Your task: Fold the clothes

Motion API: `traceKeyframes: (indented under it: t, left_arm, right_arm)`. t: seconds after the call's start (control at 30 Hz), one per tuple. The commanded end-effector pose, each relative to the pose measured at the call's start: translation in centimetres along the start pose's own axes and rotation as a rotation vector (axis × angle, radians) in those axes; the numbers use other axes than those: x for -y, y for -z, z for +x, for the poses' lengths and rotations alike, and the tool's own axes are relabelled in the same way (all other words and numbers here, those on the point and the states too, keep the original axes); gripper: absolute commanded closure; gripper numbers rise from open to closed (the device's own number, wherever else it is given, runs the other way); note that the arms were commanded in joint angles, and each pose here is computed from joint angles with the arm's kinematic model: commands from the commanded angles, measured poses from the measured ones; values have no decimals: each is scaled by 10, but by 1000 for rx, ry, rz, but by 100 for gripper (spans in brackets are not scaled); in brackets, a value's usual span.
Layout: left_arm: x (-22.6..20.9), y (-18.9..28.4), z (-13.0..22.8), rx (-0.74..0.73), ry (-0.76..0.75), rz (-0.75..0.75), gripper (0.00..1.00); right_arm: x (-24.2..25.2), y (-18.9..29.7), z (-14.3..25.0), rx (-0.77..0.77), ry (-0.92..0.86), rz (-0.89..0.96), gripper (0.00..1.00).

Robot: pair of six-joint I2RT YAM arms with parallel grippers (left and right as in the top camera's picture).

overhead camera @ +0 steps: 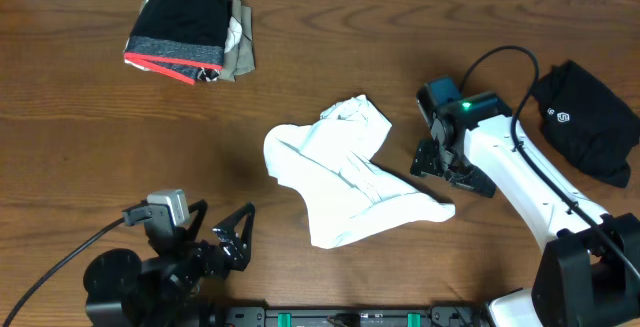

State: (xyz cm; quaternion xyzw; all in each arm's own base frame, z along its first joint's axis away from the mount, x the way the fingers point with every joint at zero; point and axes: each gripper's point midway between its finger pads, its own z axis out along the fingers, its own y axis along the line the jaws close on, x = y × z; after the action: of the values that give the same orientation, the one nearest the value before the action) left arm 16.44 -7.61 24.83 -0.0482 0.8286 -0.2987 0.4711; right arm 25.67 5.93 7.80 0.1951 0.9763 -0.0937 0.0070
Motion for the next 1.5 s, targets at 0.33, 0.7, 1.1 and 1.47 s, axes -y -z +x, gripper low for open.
traceKeyframes:
  t: [0.33,0.7,1.1,1.47]
  left_arm:
    - [-1,13,38,-178,99,-33,2]
    - [-32,24,-31,23,2,-312,2]
    - [-20,4,-135,-19,-85,-438,2]
    - [12,2,-69,-389,27,-494,2]
  right_arm:
    - [4,2,-11,19,7,-37,1]
    - [-11,3,-14,17,20,-118,1]
    - [-14,3,-12,8,55,-134,1]
    - [-16,3,-17,24,57,-146,1]
